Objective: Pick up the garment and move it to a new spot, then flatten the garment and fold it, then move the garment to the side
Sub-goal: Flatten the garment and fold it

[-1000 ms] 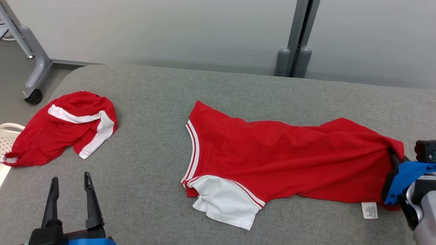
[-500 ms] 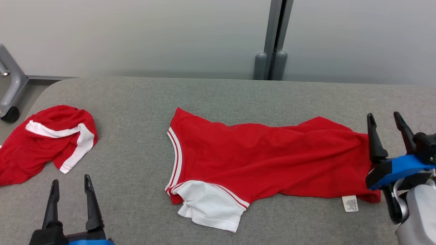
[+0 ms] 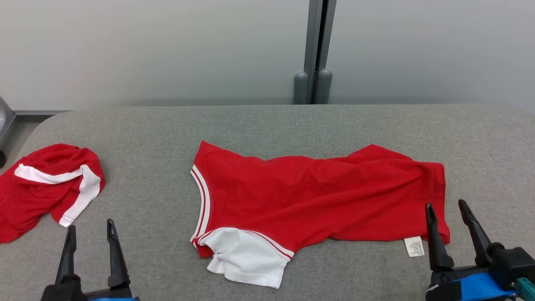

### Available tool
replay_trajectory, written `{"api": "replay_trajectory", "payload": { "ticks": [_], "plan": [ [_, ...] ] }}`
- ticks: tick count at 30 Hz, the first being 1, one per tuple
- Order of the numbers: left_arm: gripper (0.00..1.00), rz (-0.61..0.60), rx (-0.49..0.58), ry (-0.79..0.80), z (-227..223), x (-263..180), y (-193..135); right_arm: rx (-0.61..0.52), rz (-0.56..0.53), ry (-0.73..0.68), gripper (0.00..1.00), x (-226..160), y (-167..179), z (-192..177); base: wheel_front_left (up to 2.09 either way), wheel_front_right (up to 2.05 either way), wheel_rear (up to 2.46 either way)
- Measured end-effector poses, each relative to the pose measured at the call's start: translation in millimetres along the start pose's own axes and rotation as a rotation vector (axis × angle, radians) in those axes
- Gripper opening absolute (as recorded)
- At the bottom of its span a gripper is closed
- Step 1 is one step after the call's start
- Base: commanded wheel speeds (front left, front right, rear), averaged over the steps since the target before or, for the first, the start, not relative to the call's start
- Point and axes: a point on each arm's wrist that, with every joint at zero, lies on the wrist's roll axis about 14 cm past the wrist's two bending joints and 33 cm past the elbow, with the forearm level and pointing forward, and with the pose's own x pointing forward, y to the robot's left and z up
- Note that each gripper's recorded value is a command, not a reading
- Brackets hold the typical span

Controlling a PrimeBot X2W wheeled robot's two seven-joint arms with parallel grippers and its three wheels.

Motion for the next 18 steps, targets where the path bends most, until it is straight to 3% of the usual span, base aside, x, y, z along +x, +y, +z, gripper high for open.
{"api": "replay_trajectory", "payload": {
  "ticks": [18],
  "plan": [
    [1.0,-0.016,0.015,0.021,-7,-6,-1,0.01,-0.032,0.088,1.0,-24,-3,-24,0.0,0.0,0.0]
  ]
}}
